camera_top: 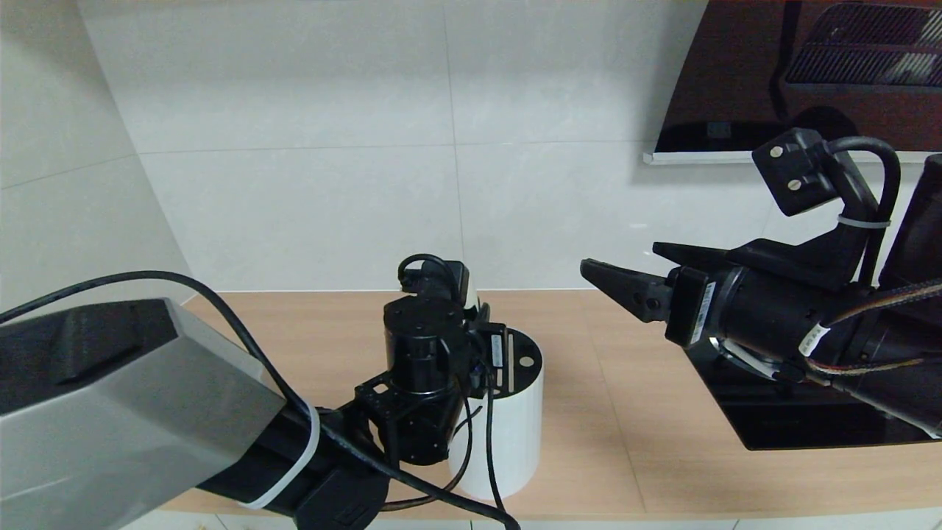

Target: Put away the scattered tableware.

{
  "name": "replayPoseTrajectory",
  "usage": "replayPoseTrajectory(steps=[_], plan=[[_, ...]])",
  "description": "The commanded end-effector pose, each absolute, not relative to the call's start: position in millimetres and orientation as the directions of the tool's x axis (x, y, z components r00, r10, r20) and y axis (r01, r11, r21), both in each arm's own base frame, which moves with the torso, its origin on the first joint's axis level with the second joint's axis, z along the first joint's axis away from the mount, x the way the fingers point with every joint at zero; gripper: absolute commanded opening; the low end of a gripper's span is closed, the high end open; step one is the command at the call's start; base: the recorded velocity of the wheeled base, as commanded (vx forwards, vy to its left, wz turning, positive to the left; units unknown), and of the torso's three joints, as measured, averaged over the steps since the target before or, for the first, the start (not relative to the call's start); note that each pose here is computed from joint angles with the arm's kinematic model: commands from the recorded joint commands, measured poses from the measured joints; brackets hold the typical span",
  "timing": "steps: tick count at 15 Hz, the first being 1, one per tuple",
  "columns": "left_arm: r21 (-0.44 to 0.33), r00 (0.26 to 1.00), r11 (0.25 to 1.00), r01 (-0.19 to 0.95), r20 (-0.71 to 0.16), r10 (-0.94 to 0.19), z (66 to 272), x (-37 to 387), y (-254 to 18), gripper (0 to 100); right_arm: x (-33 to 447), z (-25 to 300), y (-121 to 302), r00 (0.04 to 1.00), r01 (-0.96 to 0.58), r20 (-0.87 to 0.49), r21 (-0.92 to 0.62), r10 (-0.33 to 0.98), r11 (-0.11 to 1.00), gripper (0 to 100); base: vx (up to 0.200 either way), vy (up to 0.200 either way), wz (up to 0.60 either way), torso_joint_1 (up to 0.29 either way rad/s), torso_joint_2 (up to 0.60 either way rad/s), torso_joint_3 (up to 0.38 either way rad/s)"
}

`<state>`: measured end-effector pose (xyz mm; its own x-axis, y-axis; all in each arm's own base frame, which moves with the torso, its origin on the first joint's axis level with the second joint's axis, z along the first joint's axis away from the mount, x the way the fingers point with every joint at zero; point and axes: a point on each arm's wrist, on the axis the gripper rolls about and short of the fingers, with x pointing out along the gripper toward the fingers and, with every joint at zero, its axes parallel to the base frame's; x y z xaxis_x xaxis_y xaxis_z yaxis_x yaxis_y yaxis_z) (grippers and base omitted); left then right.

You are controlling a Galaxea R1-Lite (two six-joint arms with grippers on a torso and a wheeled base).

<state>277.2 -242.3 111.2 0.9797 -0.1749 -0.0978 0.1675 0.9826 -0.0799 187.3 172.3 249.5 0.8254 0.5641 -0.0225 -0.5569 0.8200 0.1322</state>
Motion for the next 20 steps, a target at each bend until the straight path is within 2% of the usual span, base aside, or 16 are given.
replayPoseTrajectory(steps=[1, 7, 8, 17, 18, 20], plan=[[-0.064, 0.978, 0.984, 0.166, -0.121, -0.173, 103, 277, -242, 0, 188, 249, 173, 0.825, -0.557, -0.024, 0.132, 0.564, 0.820, 100, 0.000, 0.000, 0.00, 0.000, 0.00, 0.000], [-0.057, 0.977, 0.985, 0.161, -0.129, -0.167, 99, 276, -244, 0, 188, 249, 173, 0.825, -0.557, -0.024, 0.132, 0.564, 0.820, 100, 0.000, 0.000, 0.00, 0.000, 0.00, 0.000], [-0.050, 0.978, 0.987, 0.154, -0.134, -0.159, 97, 276, -244, 100, 188, 249, 173, 0.825, -0.557, -0.024, 0.132, 0.564, 0.820, 100, 0.000, 0.000, 0.00, 0.000, 0.00, 0.000], [-0.063, 0.979, 0.985, 0.162, -0.115, -0.168, 103, 272, -247, 100, 187, 249, 172, 0.825, -0.557, -0.023, 0.132, 0.564, 0.820, 100, 0.000, 0.000, 0.00, 0.000, 0.00, 0.000], [-0.120, 0.978, 0.973, 0.200, -0.036, -0.205, 123, 260, -252, 100, 188, 249, 173, 0.825, -0.557, -0.026, 0.132, 0.564, 0.820, 100, 0.000, 0.000, 0.00, 0.000, 0.00, 0.000], [-0.178, 0.975, 0.960, 0.218, 0.073, -0.208, 164, 247, -240, 100, 186, 250, 171, 0.828, -0.554, -0.018, 0.132, 0.561, 0.822, 100, 0.000, 0.000, 0.00, 0.000, 0.00, 0.000]])
